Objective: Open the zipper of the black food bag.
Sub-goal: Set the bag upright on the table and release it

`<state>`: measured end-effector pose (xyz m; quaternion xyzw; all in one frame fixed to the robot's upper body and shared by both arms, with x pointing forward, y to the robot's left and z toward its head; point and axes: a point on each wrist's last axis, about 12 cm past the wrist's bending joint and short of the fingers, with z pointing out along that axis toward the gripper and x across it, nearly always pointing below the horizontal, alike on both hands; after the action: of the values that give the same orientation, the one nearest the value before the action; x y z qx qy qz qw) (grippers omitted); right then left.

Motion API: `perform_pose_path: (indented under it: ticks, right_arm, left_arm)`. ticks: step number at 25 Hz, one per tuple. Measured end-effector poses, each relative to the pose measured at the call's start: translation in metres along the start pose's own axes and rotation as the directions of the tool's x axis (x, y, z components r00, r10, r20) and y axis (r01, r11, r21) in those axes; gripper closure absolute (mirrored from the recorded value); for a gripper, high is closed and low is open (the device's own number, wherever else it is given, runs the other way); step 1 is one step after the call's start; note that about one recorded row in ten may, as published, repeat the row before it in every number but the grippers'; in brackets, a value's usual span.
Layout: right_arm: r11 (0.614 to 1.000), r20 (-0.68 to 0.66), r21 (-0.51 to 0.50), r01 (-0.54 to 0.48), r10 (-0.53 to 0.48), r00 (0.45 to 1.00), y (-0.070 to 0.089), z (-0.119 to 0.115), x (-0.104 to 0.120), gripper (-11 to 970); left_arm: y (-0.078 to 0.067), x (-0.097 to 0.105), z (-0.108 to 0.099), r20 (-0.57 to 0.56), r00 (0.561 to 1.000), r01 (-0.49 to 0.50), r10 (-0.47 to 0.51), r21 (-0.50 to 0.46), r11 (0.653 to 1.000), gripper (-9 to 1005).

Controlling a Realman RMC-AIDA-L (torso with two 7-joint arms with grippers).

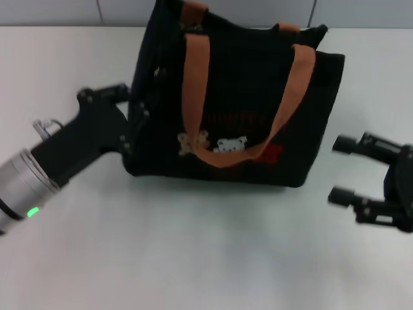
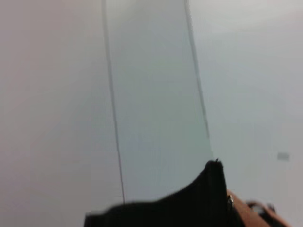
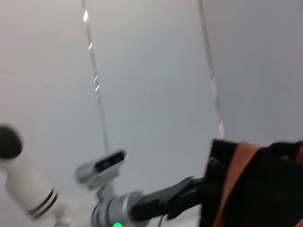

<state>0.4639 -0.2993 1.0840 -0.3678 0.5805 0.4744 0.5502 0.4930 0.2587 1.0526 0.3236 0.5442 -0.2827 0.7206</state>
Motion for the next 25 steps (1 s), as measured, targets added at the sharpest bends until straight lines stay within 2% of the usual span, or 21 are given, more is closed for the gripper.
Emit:
perform_pose_path:
  ticks: [2, 3, 5, 6, 8, 10, 11, 12, 14, 15, 16, 17, 18, 19, 20, 22, 25]
  right_arm:
    - [0.999, 0.059, 0.038, 0.003, -0.005, 0.998, -0.001, -0.001, -0.002, 119]
    - [0.998, 0.09, 0.061, 0.005, -0.01, 0.996, -0.002, -0.002, -0.003, 119]
    - [0.991, 0.181, 0.132, 0.007, -0.031, 0.983, -0.006, -0.003, -0.007, 119]
    - [0.991, 0.181, 0.132, 0.007, -0.031, 0.983, -0.006, -0.003, -0.007, 119]
    - [0.986, 0.245, 0.165, 0.0, -0.041, 0.969, -0.008, -0.002, -0.011, 120]
    - [0.987, 0.294, 0.157, -0.022, -0.025, 0.956, -0.013, 0.003, -0.018, 120]
    - [0.987, 0.294, 0.157, -0.022, -0.025, 0.956, -0.013, 0.003, -0.018, 120]
    - [0.989, 0.299, 0.146, -0.034, -0.011, 0.954, -0.016, 0.005, -0.02, 120]
    - [0.988, 0.302, 0.119, -0.094, 0.054, 0.952, -0.025, 0.012, -0.027, 120]
    - [0.988, 0.302, 0.119, -0.094, 0.054, 0.952, -0.025, 0.012, -0.027, 120]
    - [0.987, 0.297, 0.114, -0.115, 0.077, 0.952, -0.029, 0.014, -0.031, 120]
    - [0.985, 0.288, 0.109, -0.131, 0.095, 0.953, -0.033, 0.015, -0.034, 120]
    - [0.985, 0.271, 0.105, -0.136, 0.103, 0.957, -0.038, 0.017, -0.04, 119]
    - [0.988, 0.229, 0.098, -0.12, 0.095, 0.969, -0.047, 0.02, -0.054, 119]
    - [0.988, 0.229, 0.098, -0.12, 0.095, 0.969, -0.047, 0.02, -0.054, 119]
    - [0.987, 0.183, 0.085, -0.135, 0.118, 0.976, -0.055, 0.024, -0.071, 119]
    - [0.957, 0.114, 0.04, -0.287, 0.281, 0.953, -0.066, 0.037, -0.091, 119]
  left_arm:
    - [0.003, -0.004, 0.001, 0.017, 1.0, -0.019, 0.019, 0.009, 1.0, 893]
    - [0.017, -0.019, 0.005, 0.08, 0.991, -0.106, 0.103, 0.041, 0.993, 893]
    - [0.027, -0.03, 0.009, 0.117, 0.978, -0.181, 0.172, 0.063, 0.982, 893]
    - [0.027, -0.03, 0.009, 0.117, 0.978, -0.181, 0.172, 0.063, 0.982, 893]
    - [0.034, -0.039, 0.012, 0.146, 0.96, -0.252, 0.238, 0.081, 0.964, 892]
    - [0.038, -0.047, 0.014, 0.177, 0.936, -0.325, 0.305, 0.096, 0.941, 892]
    - [0.038, -0.047, 0.014, 0.177, 0.936, -0.325, 0.305, 0.096, 0.941, 892]
    - [0.04, -0.052, 0.017, 0.206, 0.913, -0.379, 0.352, 0.11, 0.919, 892]
    - [0.04, -0.053, 0.018, 0.215, 0.904, -0.399, 0.368, 0.118, 0.91, 893]
    - [0.04, -0.053, 0.018, 0.215, 0.904, -0.399, 0.368, 0.118, 0.91, 893]
    - [0.038, -0.054, 0.023, 0.235, 0.882, -0.448, 0.409, 0.146, 0.882, 893]
    - [0.038, -0.054, 0.023, 0.235, 0.882, -0.448, 0.409, 0.146, 0.882, 893]
    - [0.038, -0.054, 0.023, 0.235, 0.882, -0.448, 0.409, 0.146, 0.882, 893]
    - [0.035, -0.053, 0.027, 0.251, 0.856, -0.498, 0.451, 0.169, 0.851, 893]
    - [0.034, -0.053, 0.027, 0.255, 0.851, -0.507, 0.459, 0.174, 0.844, 893]
    - [0.034, -0.053, 0.028, 0.258, 0.848, -0.512, 0.462, 0.176, 0.841, 892]
    - [0.031, -0.053, 0.026, 0.276, 0.833, -0.536, 0.48, 0.185, 0.824, 892]
